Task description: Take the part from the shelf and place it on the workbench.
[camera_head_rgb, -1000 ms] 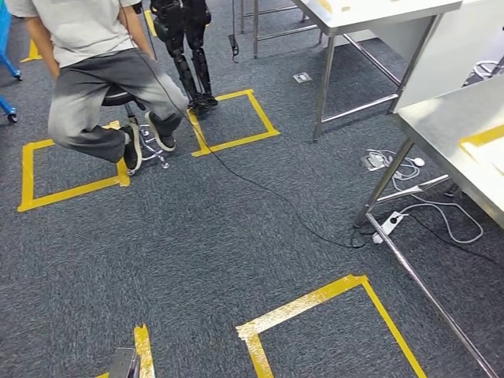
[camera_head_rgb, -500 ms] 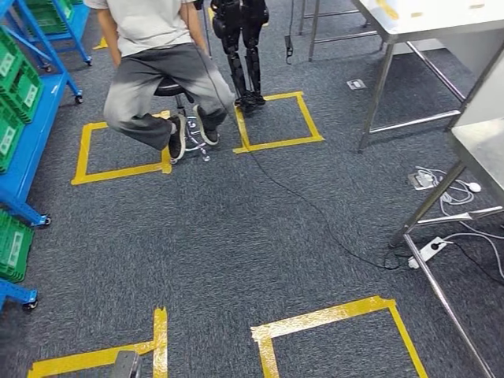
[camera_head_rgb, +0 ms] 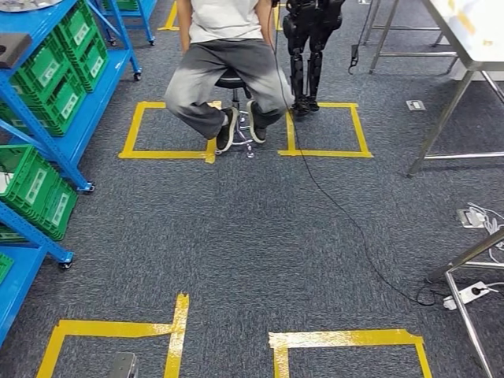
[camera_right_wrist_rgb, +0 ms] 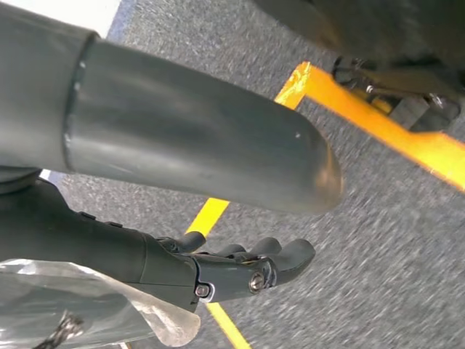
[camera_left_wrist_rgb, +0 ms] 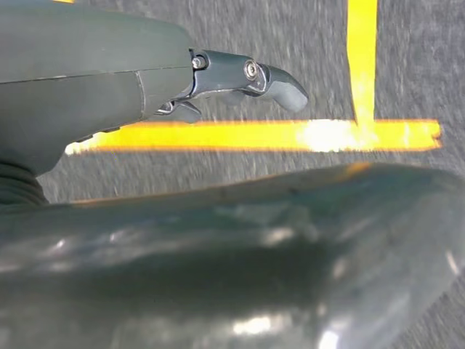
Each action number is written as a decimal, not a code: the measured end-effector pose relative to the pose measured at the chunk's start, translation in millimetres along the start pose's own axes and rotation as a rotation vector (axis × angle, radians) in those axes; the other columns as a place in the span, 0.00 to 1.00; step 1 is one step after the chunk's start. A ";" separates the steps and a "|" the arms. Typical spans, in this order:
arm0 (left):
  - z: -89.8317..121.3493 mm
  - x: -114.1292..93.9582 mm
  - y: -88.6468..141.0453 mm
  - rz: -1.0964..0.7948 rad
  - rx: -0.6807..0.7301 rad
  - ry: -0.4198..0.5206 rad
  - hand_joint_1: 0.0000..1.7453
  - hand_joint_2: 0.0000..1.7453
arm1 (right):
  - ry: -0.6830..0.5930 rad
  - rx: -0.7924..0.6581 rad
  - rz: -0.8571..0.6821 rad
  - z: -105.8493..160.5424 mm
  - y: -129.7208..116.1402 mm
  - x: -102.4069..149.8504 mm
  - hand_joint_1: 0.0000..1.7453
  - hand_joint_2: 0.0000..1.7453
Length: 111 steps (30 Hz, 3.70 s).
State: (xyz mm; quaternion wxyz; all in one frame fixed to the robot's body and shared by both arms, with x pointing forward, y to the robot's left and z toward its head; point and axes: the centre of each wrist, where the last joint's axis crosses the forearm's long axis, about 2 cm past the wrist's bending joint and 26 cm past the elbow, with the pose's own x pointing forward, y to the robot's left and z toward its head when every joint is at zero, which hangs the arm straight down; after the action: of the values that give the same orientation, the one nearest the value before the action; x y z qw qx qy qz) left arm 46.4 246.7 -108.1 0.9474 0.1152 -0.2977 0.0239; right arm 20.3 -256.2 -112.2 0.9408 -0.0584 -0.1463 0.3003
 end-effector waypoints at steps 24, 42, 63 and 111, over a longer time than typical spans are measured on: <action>-0.5 1.5 -1.1 0.001 -0.006 -0.001 0.00 0.00 | 0.009 0.010 0.003 1.0 1.0 -5.0 0.00 0.00; 1.0 0.8 -4.0 0.001 -0.010 0.002 0.00 0.00 | 0.014 0.022 0.010 0.7 0.0 -5.5 0.00 0.00; 0.5 2.0 -4.4 -0.001 -0.008 0.000 0.00 0.00 | 0.010 0.031 0.015 0.5 -0.6 -5.0 0.00 0.00; 0.8 3.5 -8.2 0.004 -0.042 -0.019 0.00 0.00 | 0.008 0.088 0.022 0.9 -2.0 -10.3 0.00 0.00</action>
State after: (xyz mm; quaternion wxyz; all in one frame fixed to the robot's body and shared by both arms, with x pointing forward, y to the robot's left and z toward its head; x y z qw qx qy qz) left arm 49.7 238.5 -107.1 0.9468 0.0949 -0.3071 0.0186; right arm 13.1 -263.8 -113.4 0.9397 -0.0197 -0.1287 0.3163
